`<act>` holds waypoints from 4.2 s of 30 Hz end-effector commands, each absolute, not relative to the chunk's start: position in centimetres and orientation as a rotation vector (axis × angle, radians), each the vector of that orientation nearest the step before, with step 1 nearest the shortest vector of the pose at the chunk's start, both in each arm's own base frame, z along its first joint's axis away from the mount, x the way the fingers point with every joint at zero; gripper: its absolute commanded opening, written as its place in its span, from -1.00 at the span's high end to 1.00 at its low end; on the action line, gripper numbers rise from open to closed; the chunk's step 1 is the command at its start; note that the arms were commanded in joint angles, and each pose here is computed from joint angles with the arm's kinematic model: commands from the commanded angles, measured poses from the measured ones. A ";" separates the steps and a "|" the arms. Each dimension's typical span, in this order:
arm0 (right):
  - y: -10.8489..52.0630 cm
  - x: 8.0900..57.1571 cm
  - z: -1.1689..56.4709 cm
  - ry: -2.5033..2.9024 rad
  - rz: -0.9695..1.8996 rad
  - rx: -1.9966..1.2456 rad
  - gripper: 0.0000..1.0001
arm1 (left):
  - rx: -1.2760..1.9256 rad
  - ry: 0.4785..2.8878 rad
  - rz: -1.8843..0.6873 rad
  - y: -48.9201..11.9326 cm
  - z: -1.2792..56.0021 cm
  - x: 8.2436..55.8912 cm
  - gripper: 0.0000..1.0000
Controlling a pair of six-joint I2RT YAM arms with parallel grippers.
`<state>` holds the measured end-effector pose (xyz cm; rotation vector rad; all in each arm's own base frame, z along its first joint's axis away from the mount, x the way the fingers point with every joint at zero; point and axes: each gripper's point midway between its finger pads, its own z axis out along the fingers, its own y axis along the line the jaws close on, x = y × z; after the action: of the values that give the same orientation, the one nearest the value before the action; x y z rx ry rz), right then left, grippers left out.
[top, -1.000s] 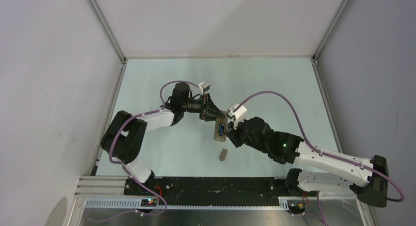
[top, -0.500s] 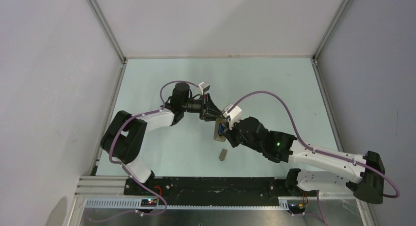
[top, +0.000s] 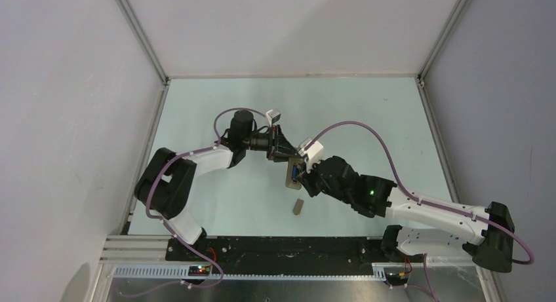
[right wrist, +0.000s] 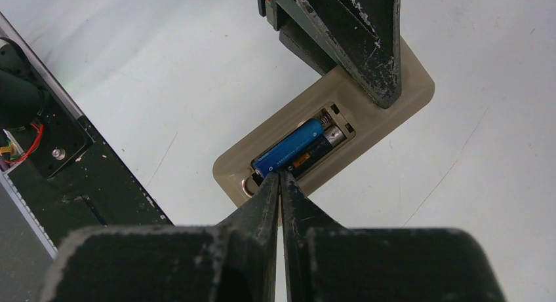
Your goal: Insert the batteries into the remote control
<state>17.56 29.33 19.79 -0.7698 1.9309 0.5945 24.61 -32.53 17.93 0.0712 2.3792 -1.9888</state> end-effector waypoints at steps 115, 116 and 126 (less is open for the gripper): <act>31.5 20.6 17.5 2.306 0.810 -0.259 1.00 | 0.369 2.159 -1.981 -32.3 22.7 21.7 1.00; 31.7 20.5 18.2 2.283 0.830 -0.271 1.00 | 0.370 2.156 -1.979 -32.3 22.7 21.7 1.00; 27.1 18.4 26.9 2.048 0.934 -0.081 0.67 | 0.389 2.085 -1.955 -32.1 24.7 21.8 1.00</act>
<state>17.68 29.85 24.57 -0.2721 2.1144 0.9550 22.71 -32.19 21.19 0.2937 2.1920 -1.9111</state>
